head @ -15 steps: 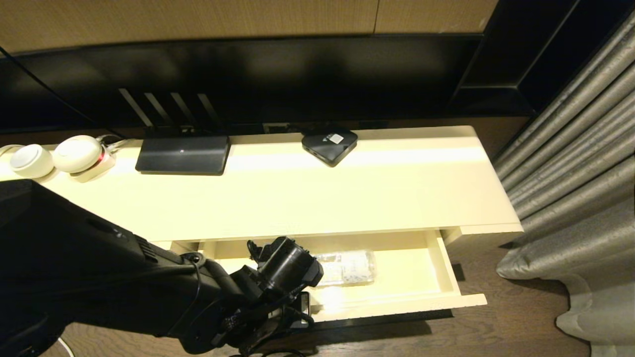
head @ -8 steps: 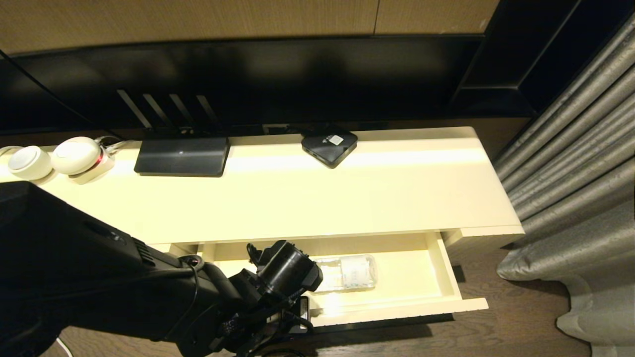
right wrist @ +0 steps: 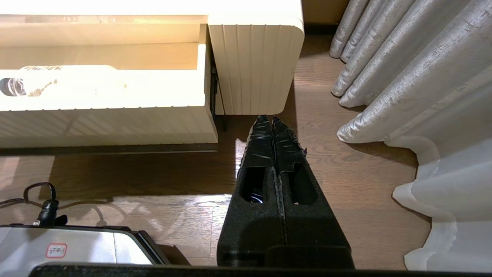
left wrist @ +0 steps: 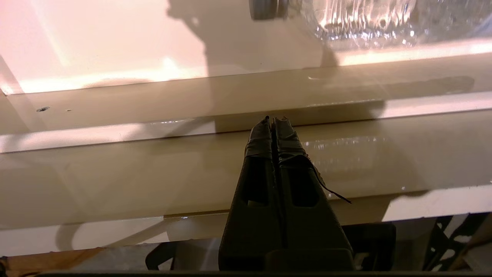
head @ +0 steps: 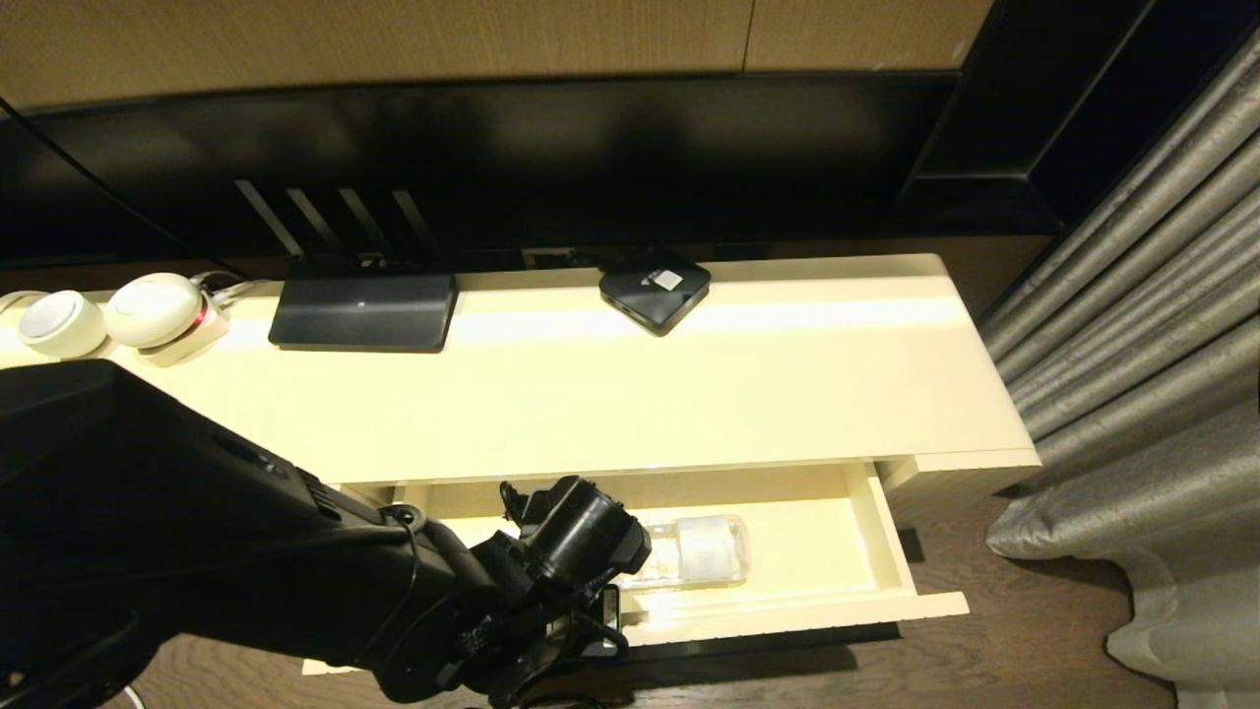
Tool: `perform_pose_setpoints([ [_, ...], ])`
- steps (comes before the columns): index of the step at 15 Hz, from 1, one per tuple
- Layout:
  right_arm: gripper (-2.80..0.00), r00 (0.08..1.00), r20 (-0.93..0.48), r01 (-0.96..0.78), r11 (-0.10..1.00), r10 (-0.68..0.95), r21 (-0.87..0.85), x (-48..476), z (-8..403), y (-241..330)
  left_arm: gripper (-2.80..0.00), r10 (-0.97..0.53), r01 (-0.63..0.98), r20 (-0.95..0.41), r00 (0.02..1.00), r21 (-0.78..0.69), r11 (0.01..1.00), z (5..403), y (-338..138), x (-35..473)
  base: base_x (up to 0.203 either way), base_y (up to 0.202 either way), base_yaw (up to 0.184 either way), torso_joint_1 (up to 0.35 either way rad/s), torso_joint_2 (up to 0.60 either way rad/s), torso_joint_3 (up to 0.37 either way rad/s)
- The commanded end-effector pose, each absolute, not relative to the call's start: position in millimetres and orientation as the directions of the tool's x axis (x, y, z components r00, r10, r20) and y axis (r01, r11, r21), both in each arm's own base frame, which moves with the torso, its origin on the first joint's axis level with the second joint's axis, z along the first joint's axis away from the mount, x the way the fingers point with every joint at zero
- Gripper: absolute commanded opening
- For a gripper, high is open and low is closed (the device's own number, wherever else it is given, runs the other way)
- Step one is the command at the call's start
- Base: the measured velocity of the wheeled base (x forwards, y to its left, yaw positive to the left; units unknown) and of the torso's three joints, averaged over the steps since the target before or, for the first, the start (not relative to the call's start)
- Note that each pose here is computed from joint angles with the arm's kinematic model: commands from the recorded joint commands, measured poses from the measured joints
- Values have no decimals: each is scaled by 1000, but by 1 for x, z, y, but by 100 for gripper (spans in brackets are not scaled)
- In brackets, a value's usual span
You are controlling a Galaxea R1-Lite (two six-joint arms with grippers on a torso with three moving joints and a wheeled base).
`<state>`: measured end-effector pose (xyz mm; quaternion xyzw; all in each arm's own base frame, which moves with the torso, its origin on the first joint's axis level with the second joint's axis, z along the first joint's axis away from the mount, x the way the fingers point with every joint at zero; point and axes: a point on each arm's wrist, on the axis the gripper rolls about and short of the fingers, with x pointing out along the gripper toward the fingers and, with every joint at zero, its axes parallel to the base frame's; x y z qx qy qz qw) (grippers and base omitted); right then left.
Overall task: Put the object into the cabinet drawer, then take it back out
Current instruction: Open the drawer
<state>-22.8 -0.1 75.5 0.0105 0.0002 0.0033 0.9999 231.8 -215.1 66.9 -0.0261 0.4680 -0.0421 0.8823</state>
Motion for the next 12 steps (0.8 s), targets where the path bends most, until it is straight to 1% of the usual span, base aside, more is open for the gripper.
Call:
perform_pose_setpoints([
  [1,-280,1000,-3,-8,1000,8,21,-23,75,0,-280,-101,36,-802,589,-99,994,70,-219,238,0,0,0,0,0,0],
  [12,-280,1000,-3,-8,1000,8,21,-23,75,0,-280,-107,25,-742,662,-122,992,90,-228,252,0,0,0,0,0,0],
])
